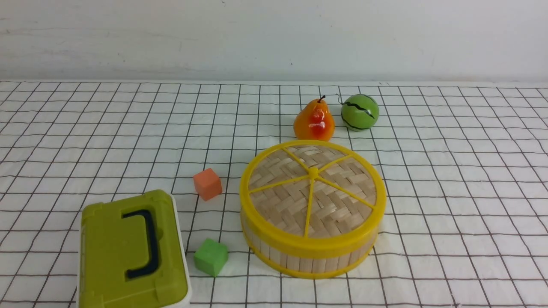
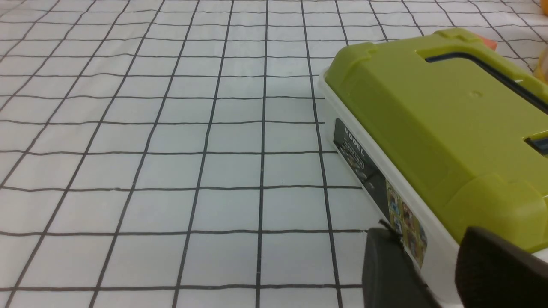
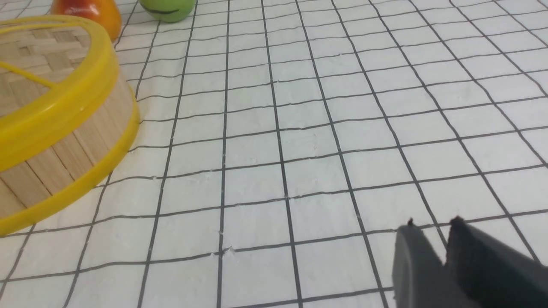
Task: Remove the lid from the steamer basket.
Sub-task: Use the right arm to lift the lid of the steamer
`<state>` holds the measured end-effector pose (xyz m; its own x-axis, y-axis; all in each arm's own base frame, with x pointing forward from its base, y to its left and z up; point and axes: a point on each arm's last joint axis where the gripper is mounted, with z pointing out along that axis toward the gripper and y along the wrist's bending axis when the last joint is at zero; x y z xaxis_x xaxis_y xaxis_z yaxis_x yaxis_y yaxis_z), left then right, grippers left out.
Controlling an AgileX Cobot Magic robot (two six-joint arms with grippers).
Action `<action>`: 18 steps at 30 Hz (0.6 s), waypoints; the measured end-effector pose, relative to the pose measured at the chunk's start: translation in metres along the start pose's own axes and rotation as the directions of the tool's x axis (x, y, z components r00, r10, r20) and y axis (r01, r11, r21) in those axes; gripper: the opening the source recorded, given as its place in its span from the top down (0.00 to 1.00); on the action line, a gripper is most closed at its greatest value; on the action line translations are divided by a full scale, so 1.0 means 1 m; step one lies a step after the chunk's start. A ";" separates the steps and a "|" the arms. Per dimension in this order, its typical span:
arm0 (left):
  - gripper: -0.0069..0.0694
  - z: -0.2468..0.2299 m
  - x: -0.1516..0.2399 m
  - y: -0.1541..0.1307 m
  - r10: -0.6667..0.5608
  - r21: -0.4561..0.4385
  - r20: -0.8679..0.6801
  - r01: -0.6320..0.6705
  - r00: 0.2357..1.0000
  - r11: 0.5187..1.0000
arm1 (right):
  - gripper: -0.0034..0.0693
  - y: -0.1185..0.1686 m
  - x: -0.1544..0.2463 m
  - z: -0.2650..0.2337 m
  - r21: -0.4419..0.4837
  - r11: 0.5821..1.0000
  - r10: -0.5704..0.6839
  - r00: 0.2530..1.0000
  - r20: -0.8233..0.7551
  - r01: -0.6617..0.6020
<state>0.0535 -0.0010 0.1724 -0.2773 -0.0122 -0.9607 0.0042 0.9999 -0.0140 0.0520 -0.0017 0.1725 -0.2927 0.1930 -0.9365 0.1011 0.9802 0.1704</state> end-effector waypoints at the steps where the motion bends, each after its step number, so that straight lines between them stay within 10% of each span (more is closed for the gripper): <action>1: 0.60 0.000 0.000 0.000 0.000 0.000 0.000 0.000 1.000 1.000 | 0.79 0.000 0.000 0.000 0.000 1.000 0.000 1.000 0.000 0.000; 9: 0.60 0.000 0.000 0.000 0.000 0.000 0.000 0.000 1.000 1.000 | 0.78 0.000 0.000 0.000 -0.002 1.000 0.005 1.000 0.000 -0.005; 14: 0.60 0.000 0.000 0.000 0.000 0.000 0.000 0.000 1.000 1.000 | 0.77 0.006 -0.001 0.000 -0.070 0.969 0.237 0.972 -0.011 -0.237; 16: 0.60 0.000 0.000 0.000 0.000 0.000 0.000 0.000 1.000 1.000 | 0.77 0.011 0.000 0.000 -0.116 0.894 0.431 0.901 -0.044 -0.433; 18: 0.60 0.000 0.000 0.000 0.000 0.000 0.000 0.000 1.000 1.000 | 0.77 0.016 -0.001 -0.001 -0.153 0.719 0.670 0.735 -0.105 -0.678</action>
<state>0.0535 -0.0010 0.1724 -0.2773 -0.0122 -0.9607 0.0042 0.9999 -0.0140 0.0532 0.0143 0.1760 -0.2476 0.8032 -0.5419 0.1258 0.5812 0.8040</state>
